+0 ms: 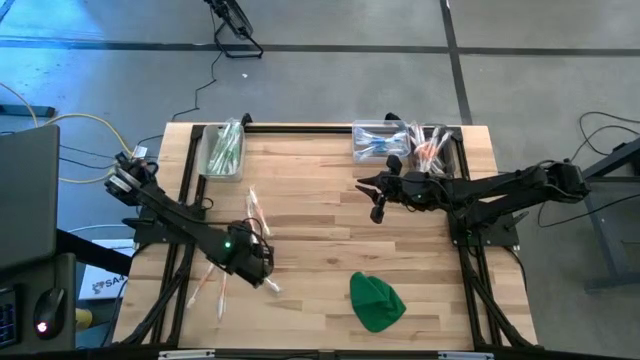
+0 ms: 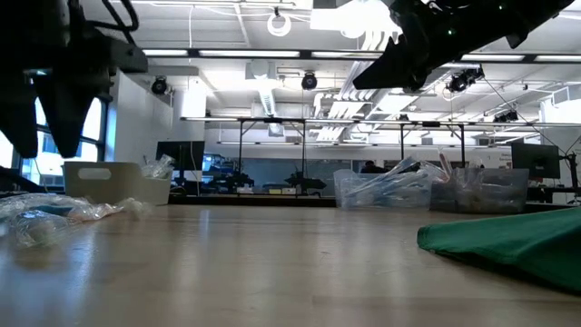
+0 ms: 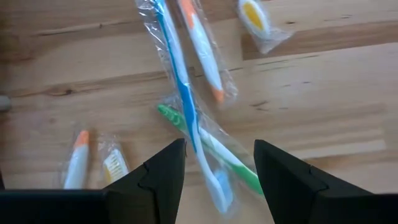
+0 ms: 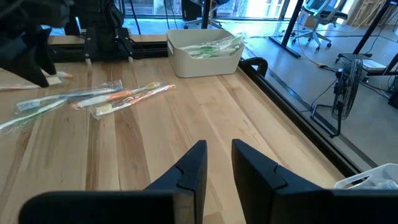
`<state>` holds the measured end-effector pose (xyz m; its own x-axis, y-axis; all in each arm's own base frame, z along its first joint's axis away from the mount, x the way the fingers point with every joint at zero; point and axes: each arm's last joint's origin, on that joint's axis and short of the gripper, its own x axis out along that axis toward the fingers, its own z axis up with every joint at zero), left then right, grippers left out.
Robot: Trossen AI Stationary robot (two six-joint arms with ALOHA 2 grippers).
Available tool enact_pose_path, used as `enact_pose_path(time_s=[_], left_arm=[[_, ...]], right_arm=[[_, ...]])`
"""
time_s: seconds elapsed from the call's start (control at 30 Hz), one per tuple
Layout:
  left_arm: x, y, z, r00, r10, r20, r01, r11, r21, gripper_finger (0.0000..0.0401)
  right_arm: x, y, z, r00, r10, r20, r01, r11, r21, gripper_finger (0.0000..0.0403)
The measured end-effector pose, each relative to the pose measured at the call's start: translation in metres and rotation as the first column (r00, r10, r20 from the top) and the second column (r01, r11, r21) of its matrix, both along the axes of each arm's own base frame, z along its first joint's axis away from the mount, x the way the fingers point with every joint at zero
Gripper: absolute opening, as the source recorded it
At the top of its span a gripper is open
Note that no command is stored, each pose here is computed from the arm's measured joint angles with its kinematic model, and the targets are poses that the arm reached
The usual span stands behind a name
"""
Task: Pick & Place Toothbrushes
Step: Put the blue toothbrush into the transparent bin
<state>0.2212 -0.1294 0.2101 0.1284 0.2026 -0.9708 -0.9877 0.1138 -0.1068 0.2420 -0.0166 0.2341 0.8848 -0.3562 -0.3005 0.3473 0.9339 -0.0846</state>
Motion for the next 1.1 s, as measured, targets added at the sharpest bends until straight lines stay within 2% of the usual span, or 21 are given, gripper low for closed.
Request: enact_pose_path(time_s=[0.23,0.47,0.73,0.97,1.1], left_arm=[[0.005,0.0,-0.016,0.998,0.01,-0.068,-0.006,0.998,0.06,0.0187],[0.012,0.005,-0.025,0.997,0.028,-0.072,-0.017,0.989,0.145,0.0187],[0.017,0.008,-0.036,0.99,0.048,-0.131,-0.032,0.992,0.119,0.0187],[0.017,0.007,-0.036,0.99,0.047,-0.134,-0.033,0.994,0.105,0.0187],[0.017,0.006,-0.036,0.987,-0.019,-0.158,0.034,0.995,0.093,0.0187]], right_arm=[[0.0,0.0,0.0,1.0,0.0,0.001,0.0,1.0,0.0,0.0066],[0.0,0.0,0.0,1.0,0.0,0.001,0.0,1.0,0.0,0.0066],[0.0,0.0,0.0,1.0,0.0,0.001,0.0,1.0,0.0,0.0066],[0.0,0.0,0.0,1.0,0.0,0.0,0.0,1.0,0.0,0.0066],[0.0,0.0,0.0,1.0,0.0,0.0,0.0,1.0,0.0,0.0066]])
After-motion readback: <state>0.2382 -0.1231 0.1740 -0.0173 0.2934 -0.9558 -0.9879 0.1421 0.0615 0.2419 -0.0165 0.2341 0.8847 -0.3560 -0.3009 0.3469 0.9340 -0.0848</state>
